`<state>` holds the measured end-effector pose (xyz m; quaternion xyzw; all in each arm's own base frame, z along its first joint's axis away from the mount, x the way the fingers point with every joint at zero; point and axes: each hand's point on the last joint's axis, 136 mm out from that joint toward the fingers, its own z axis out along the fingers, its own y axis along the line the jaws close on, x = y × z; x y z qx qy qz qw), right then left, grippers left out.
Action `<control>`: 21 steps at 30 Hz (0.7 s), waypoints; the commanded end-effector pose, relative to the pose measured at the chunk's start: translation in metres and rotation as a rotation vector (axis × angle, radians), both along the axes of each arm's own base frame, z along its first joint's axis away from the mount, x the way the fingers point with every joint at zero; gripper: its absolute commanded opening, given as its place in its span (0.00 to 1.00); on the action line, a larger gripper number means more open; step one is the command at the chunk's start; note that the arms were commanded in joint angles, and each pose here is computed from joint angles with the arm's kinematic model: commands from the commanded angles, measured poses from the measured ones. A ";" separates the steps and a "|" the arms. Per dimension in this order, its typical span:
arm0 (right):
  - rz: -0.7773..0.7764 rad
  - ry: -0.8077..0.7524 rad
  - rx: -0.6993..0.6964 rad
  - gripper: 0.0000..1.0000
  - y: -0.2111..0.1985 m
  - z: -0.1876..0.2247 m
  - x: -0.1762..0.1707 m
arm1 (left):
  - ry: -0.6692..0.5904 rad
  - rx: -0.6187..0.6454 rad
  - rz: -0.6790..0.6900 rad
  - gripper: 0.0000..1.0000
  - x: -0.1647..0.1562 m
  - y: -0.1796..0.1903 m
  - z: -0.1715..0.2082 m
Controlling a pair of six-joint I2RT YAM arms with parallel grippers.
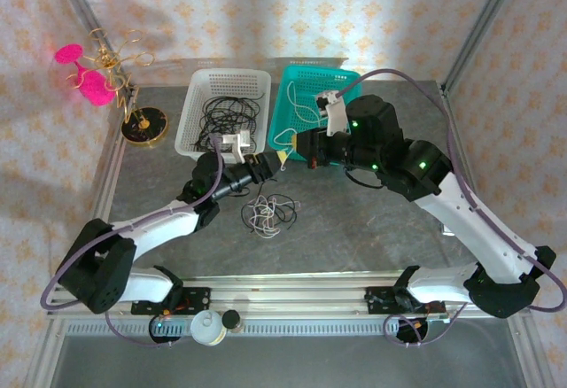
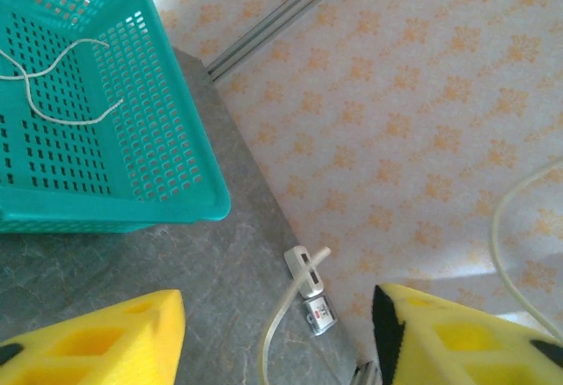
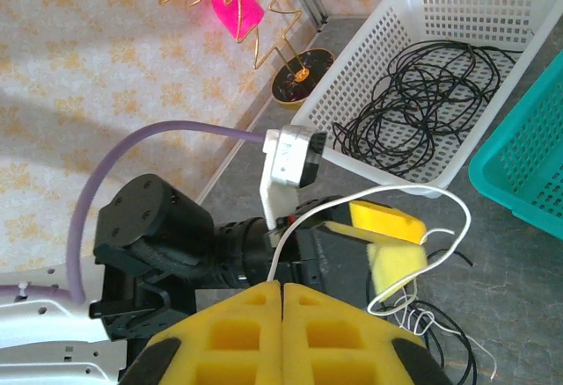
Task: Untangle the cables
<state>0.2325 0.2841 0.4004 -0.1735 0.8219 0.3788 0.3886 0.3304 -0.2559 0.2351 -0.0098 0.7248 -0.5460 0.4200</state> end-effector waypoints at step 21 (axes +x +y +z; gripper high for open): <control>-0.202 -0.156 0.017 0.00 -0.040 0.046 0.018 | 0.012 -0.197 0.203 0.00 0.025 0.053 -0.014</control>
